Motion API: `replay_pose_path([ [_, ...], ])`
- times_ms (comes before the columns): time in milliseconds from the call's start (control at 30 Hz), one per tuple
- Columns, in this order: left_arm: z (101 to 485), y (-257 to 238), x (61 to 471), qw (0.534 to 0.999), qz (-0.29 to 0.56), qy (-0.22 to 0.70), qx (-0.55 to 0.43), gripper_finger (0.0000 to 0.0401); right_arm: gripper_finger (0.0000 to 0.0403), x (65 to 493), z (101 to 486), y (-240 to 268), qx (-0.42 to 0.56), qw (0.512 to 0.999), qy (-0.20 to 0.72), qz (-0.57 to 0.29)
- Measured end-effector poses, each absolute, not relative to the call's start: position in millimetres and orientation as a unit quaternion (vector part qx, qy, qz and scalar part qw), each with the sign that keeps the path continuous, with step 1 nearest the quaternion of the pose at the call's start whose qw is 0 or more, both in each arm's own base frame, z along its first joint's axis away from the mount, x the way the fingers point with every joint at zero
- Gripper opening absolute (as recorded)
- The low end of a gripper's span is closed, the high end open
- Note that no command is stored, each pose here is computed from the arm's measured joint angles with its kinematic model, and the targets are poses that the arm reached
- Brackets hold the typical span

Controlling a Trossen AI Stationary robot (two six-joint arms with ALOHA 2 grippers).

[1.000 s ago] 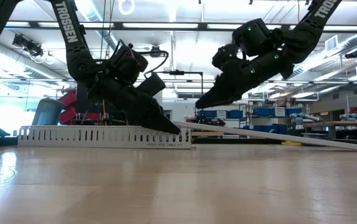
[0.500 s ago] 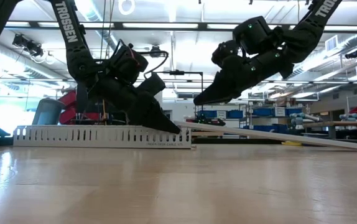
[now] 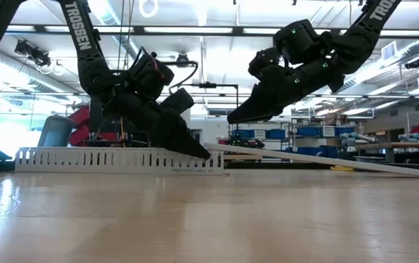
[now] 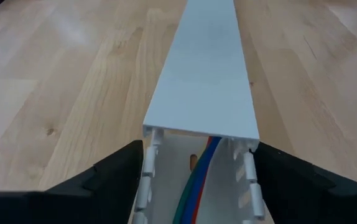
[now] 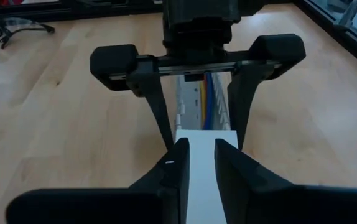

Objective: Ziptie cables
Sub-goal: Close the white cable duct with the white cable duct cover

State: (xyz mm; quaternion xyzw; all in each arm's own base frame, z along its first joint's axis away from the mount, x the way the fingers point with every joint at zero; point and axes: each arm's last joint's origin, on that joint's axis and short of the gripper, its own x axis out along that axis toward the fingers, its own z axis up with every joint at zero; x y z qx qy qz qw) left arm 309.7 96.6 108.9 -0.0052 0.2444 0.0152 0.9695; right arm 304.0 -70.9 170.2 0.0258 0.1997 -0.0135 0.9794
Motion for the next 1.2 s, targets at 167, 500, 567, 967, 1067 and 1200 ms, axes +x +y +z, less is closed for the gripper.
replay_pose_path([
  [167, 112, 96, 309, 0.970, 0.015, 0.243, -0.005, 0.0300, 0.0066, 304, 170, -71, 0.038, 0.979, 0.200, -0.016],
  [500, 121, 93, 301, 0.963, 0.007, 0.270, -0.006, 0.0300, 0.0066, 304, 170, -71, 0.037, 0.979, 0.200, -0.017],
  [567, 117, 91, 297, 0.960, 0.005, 0.280, -0.011, 0.0300, 0.0066, 304, 170, -71, 0.037, 0.979, 0.200, -0.017],
  [967, 108, 86, 281, 0.972, 0.021, 0.234, -0.023, 0.0300, 0.0066, 304, 170, -71, 0.038, 0.979, 0.200, -0.017],
  [1067, 107, 86, 279, 0.971, 0.023, 0.237, -0.024, 0.0300, 0.0066, 304, 170, -71, 0.040, 0.979, 0.200, -0.017],
  [1200, 105, 85, 277, 0.970, 0.024, 0.241, -0.023, 0.0286, 0.0061, 304, 170, -71, 0.064, 0.977, 0.200, -0.031],
])
